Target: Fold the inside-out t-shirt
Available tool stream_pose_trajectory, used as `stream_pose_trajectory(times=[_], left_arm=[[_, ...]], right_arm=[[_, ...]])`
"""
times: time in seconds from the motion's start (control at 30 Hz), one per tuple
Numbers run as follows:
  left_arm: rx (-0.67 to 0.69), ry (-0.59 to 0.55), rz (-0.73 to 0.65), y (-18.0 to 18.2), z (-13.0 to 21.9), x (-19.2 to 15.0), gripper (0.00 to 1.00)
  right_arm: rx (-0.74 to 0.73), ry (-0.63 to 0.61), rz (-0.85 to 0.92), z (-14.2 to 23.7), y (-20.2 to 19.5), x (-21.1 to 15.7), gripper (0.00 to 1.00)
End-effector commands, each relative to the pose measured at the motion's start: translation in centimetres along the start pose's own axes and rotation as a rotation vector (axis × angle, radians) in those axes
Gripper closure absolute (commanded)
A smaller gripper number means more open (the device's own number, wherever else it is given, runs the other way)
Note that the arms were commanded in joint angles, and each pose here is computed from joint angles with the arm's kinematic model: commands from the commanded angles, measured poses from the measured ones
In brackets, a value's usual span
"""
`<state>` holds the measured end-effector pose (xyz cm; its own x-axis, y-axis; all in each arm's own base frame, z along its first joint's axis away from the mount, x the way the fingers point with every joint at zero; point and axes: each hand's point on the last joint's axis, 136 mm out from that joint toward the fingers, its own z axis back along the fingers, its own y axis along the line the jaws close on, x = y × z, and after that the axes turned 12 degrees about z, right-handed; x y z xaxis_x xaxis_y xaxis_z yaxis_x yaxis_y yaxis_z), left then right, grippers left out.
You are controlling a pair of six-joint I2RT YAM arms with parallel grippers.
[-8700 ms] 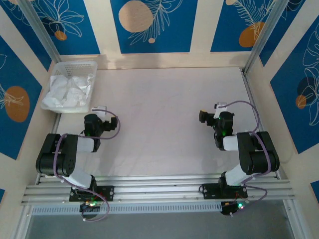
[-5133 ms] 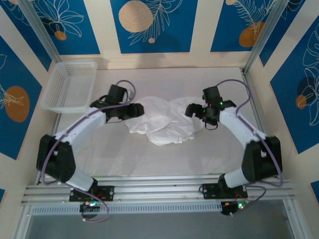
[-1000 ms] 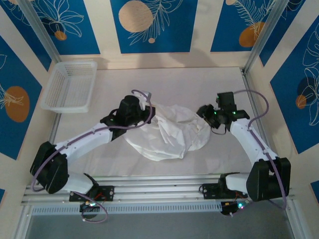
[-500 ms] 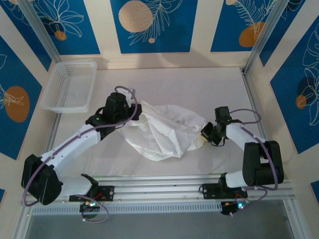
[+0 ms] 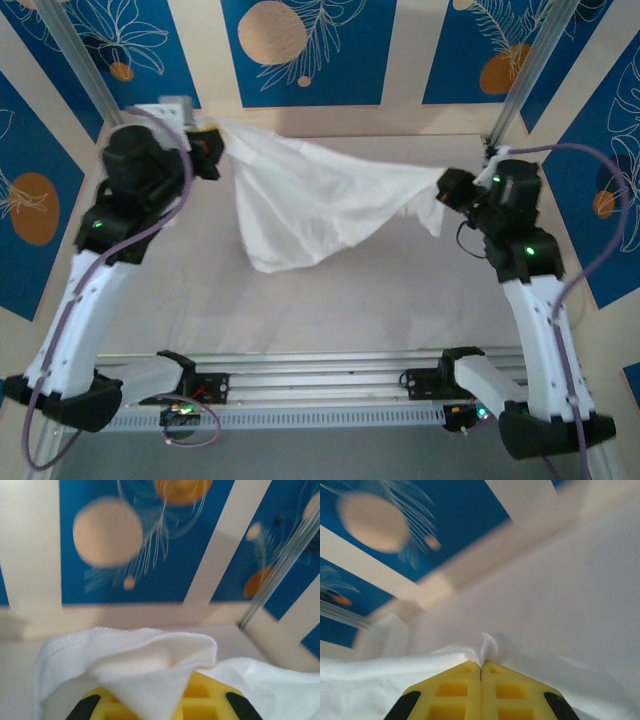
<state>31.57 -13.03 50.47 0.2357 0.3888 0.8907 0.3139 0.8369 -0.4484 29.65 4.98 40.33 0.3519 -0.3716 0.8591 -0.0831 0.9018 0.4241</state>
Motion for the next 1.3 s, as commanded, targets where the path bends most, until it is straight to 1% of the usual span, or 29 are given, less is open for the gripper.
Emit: stream_pose_trajectory(times=[0.0, 0.07, 0.17, 0.27, 0.33, 0.4, 0.43, 0.5, 0.6, 0.67, 0.77, 0.87, 0.9, 0.93, 0.97, 1.0, 1.03, 1.07, 1.13, 1.17, 1.2, 1.23, 1.27], left_arm=[[0.013, -0.181, -0.103, -1.4, 6.0, 6.1, 1.0], [-0.032, -0.281, -0.114, -2.8, 9.2, 8.7, 1.0], [-0.125, -0.395, -0.12, -4.9, 13.1, 11.1, 1.0], [-0.163, -0.441, -0.107, -5.8, 15.0, 12.2, 1.0], [-0.145, -0.432, -0.102, -5.5, 14.6, 12.3, 1.0], [-0.099, -0.397, -0.098, -4.7, 13.0, 11.8, 1.0], [-0.07, -0.369, -0.099, -4.2, 11.7, 11.3, 1.0], [0.012, -0.306, -0.097, -2.5, 8.5, 10.0, 1.0], [0.198, -0.197, -0.104, 1.5, 2.8, 7.2, 1.0], [0.297, -0.103, -0.101, 4.3, -1.4, 4.5, 1.0], [0.35, -0.01, -0.046, 8.4, -7.6, 0.4, 1.0], [0.404, 0.024, 0.006, 13.6, -13.6, -2.5, 1.0], [0.4, 0.04, 0.023, 14.7, -15.4, -3.1, 1.0], [0.393, 0.071, 0.041, 16.0, -17.6, -3.9, 1.0], [0.379, 0.104, 0.056, 17.0, -19.5, -4.5, 0.95], [0.36, 0.123, 0.072, 17.5, -20.8, -4.7, 0.81], [0.328, 0.148, 0.092, 17.9, -21.9, -5.1, 0.68], [0.275, 0.16, 0.112, 17.4, -22.5, -4.9, 0.58], [0.151, 0.164, 0.118, 15.4, -22.4, -4.4, 0.41], [0.094, 0.159, 0.108, 14.2, -21.9, -4.1, 0.36], [0.025, 0.154, 0.1, 12.6, -21.1, -3.7, 0.33], [-0.046, 0.153, 0.091, 10.9, -20.0, -3.3, 0.29], [-0.108, 0.16, 0.078, 9.2, -18.7, -3.3, 0.28]], right_arm=[[0.019, -0.248, 0.101, 5.8, 2.4, 6.4, 1.0], [0.067, -0.363, 0.151, 9.3, 4.6, 9.8, 1.0], [0.148, -0.485, 0.228, 13.6, 7.7, 13.2, 1.0], [0.192, -0.582, 0.278, 16.7, 9.5, 15.5, 1.0], [0.178, -0.603, 0.292, 16.8, 9.7, 16.7, 1.0], [0.157, -0.553, 0.305, 14.7, 9.7, 17.2, 1.0], [0.147, -0.507, 0.324, 12.9, 9.7, 17.3, 1.0], [0.103, -0.423, 0.342, 8.9, 8.9, 17.2, 1.0], [0.056, -0.312, 0.371, 2.3, 7.4, 16.5, 1.0], [0.042, -0.227, 0.385, -2.6, 6.1, 15.5, 1.0], [0.009, -0.127, 0.371, -9.6, 3.3, 13.8, 1.0], [-0.038, -0.086, 0.351, -15.6, 0.3, 12.9, 1.0], [-0.047, -0.076, 0.347, -17.3, -0.6, 12.8, 1.0], [-0.061, -0.058, 0.347, -19.1, -1.7, 12.7, 0.97], [-0.078, -0.033, 0.351, -20.5, -2.6, 12.8, 0.77], [-0.089, -0.001, 0.349, -21.4, -3.1, 12.7, 0.59], [-0.104, 0.049, 0.341, -22.2, -3.9, 12.3, 0.45], [-0.104, 0.086, 0.347, -22.3, -4.1, 12.2, 0.4], [-0.053, 0.151, 0.378, -21.9, -3.7, 11.2, 0.38], [-0.016, 0.182, 0.339, -21.7, -3.8, 10.6, 0.37], [0.053, 0.204, 0.305, -21.2, -3.4, 10.3, 0.37], [0.11, 0.23, 0.305, -20.5, -2.8, 9.7, 0.37], [0.138, 0.258, 0.321, -19.8, -2.3, 9.1, 0.37]])
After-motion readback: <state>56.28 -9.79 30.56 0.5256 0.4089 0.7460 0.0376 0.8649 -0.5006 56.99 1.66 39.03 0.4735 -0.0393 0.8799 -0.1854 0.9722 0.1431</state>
